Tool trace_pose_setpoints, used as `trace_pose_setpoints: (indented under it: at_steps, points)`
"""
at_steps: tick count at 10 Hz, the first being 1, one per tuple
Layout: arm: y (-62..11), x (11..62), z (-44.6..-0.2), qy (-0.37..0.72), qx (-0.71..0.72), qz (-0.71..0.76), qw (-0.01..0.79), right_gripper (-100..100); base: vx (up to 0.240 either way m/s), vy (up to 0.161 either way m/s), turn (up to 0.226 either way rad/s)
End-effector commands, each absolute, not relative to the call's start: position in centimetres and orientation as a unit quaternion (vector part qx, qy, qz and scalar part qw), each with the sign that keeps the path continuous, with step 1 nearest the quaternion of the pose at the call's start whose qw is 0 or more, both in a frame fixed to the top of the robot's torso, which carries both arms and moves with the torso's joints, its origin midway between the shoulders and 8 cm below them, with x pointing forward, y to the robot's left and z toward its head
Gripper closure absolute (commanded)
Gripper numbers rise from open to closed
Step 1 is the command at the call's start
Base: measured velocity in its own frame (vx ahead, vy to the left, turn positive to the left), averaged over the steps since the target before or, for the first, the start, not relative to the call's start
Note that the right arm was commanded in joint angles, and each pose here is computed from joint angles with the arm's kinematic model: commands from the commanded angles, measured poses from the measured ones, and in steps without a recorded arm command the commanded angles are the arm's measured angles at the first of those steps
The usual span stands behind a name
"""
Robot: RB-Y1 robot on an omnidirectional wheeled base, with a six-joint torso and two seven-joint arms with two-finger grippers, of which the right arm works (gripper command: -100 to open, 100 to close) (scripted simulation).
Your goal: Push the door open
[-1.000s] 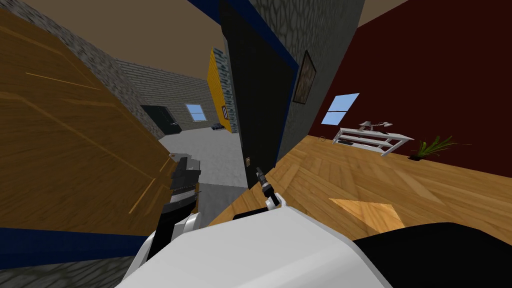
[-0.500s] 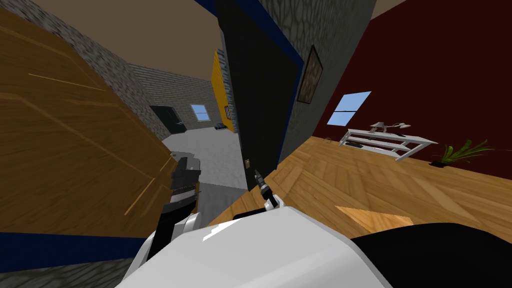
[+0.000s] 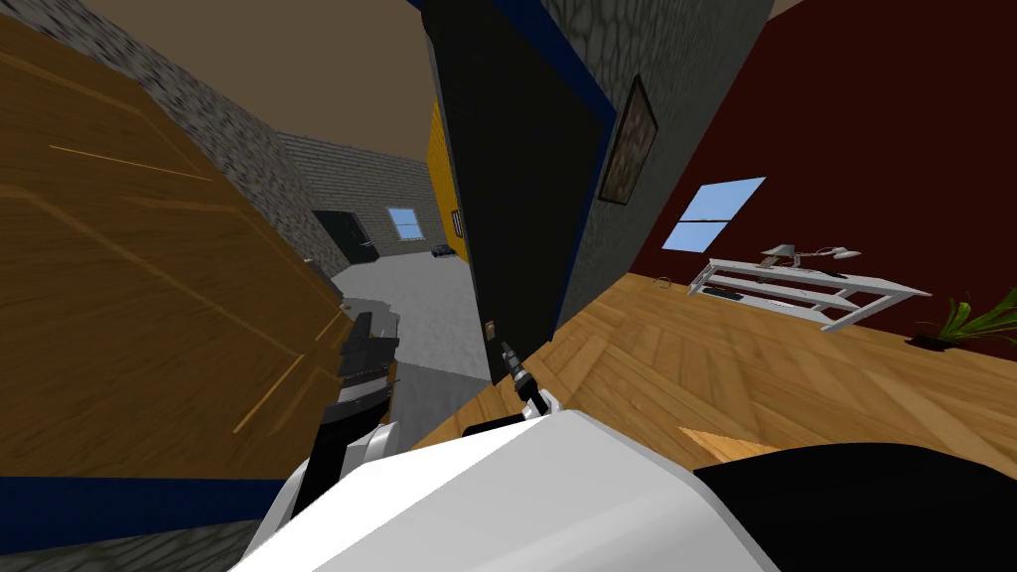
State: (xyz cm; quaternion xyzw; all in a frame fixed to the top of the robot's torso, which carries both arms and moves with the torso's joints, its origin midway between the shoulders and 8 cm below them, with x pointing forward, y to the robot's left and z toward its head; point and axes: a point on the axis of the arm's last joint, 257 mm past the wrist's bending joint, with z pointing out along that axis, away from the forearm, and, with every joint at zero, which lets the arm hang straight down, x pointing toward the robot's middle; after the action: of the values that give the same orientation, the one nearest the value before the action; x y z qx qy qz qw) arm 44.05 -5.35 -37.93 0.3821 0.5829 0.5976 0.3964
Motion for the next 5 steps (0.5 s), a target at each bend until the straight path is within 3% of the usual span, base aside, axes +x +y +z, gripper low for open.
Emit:
trace_pose_setpoints:
  at_steps: [1,3,5]
  points:
    - [-4.5,43.7,-38.6,0.59,0.382,0.596,0.388,-100,0.115,-0.085,0.082]
    - [-4.4,43.7,-38.8,0.591,0.382,0.596,0.386,-100,0.083,-0.072,0.043]
    - [-6.4,43.8,-39.5,0.601,0.377,0.584,0.395,-100,0.144,0.055,0.031]
